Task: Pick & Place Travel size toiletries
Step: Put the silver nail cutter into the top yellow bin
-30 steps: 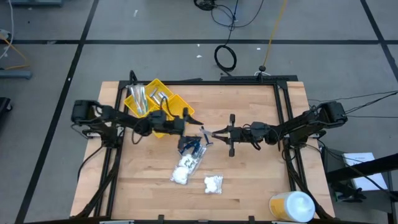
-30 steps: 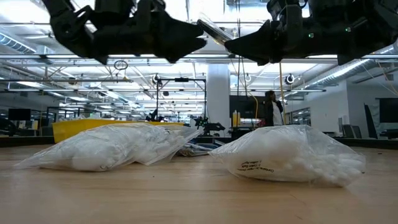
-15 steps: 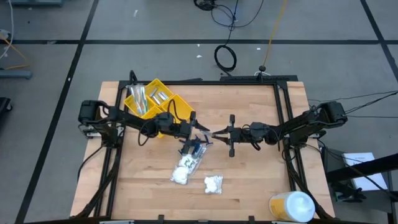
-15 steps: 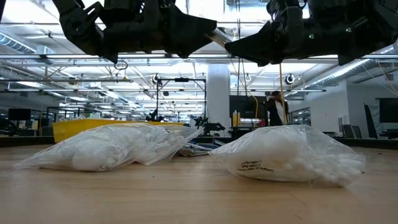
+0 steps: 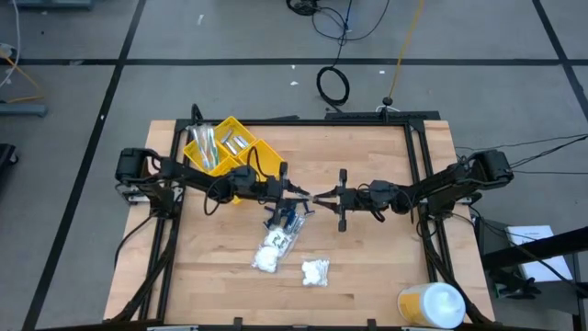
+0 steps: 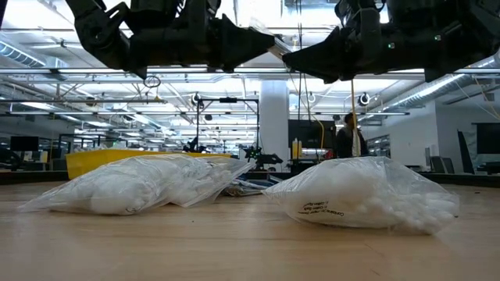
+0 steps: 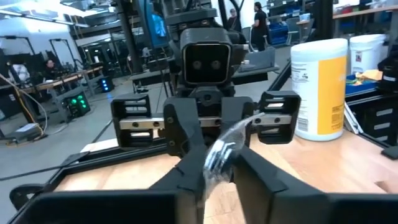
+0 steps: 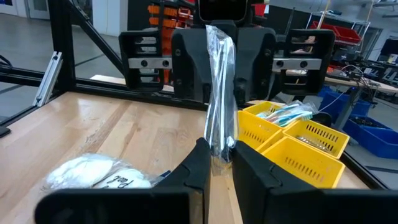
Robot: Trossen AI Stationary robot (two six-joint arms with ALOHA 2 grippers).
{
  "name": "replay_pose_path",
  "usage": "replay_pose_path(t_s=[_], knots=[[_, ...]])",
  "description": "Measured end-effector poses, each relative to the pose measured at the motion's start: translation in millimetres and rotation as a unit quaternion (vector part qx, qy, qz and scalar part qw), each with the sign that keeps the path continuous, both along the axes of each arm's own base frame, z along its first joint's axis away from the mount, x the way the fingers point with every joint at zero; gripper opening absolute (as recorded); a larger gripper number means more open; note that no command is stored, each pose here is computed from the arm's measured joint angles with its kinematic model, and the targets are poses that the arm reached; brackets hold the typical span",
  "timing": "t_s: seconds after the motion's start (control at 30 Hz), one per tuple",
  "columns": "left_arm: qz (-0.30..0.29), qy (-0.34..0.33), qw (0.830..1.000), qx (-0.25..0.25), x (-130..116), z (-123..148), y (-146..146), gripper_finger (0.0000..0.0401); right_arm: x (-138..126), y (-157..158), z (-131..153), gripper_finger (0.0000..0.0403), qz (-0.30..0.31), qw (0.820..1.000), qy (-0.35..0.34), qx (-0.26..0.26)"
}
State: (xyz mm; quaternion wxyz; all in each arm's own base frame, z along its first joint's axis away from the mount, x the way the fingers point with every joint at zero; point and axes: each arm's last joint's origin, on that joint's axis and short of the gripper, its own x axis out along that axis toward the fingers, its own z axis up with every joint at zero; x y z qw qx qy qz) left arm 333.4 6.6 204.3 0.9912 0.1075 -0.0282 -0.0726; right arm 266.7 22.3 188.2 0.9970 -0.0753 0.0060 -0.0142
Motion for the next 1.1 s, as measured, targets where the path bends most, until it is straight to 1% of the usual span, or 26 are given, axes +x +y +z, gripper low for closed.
replay_pose_path(t_s=[0.07, 0.13, 0.23, 0.3, 0.37, 0.47, 0.53, 0.63, 0.73, 0.83, 0.87, 0.97, 1.03, 1.1], knots=[[-0.005, 0.0, 1.0, 0.001, -0.1, -0.1, -0.1, 0.0029, 0.0, 0.0, -0.5, 0.0038, 0.0, 1.0, 0.003, 0.0], [-0.006, 0.0, 1.0, 0.003, -0.1, -0.2, -0.1, 0.0014, -0.1, 0.0, -0.9, 0.0045, 0.0, 1.0, 0.005, 0.003], [0.002, 0.001, 1.0, 0.002, 0.0, -0.3, 0.8, 0.0025, 0.0, -0.5, -1.6, 0.0067, -0.01, 1.0, 0.009, 0.017], [0.008, 0.0, 1.0, 0.002, 0.0, -0.3, 1.6, 0.0032, -0.2, -2.0, -3.7, 0.0088, -0.037, 0.999, 0.018, 0.028], [0.018, -0.003, 1.0, 0.001, 0.0, 0.4, 2.6, 0.0032, -0.5, -3.2, -7.6, 0.0111, -0.057, 0.997, 0.037, 0.028], [0.041, 0.001, 0.999, -0.002, 0.0, -0.2, 6.0, 0.0018, -1.4, -4.4, -13.2, 0.0149, -0.079, 0.995, 0.065, 0.022], [0.069, 0.005, 0.998, -0.006, 0.0, -0.9, 10.5, 0.0009, -2.4, -5.6, -17.5, 0.0175, -0.098, 0.991, 0.087, 0.016], [0.121, 0.034, 0.992, -0.01, -1.5, -4.1, 17.9, 0.0013, -3.8, -7.5, -22.1, 0.0209, -0.126, 0.986, 0.109, 0.015], [0.201, 0.075, 0.977, -0.001, -6.7, -5.0, 26.1, 0.0022, -4.5, -12.4, -24.9, 0.0235, -0.143, 0.982, 0.121, 0.032], [0.286, 0.124, 0.95, 0.013, -16.5, -3.6, 37.7, 0.0019, -4.8, -17.4, -27.1, 0.0247, -0.143, 0.98, 0.129, 0.054], [0.303, 0.137, 0.943, 0.015, -20.0, -2.5, 41.9, 0.0014, -4.9, -18.7, -28.1, 0.0249, -0.139, 0.979, 0.133, 0.06], [0.329, 0.163, 0.93, 0.006, -34.0, 0.7, 55.6, 0.0008, -5.2, -21.5, -30.0, 0.025, -0.136, 0.978, 0.143, 0.069], [0.35, 0.158, 0.923, -0.011, -44.8, -0.2, 66.6, 0.001, -5.6, -22.3, -30.8, 0.0249, -0.137, 0.977, 0.148, 0.068], [0.375, 0.156, 0.913, -0.029, -60.8, -6.9, 77.6, 0.0016, -5.7, -22.3, -31.0, 0.0246, -0.137, 0.977, 0.149, 0.068]])
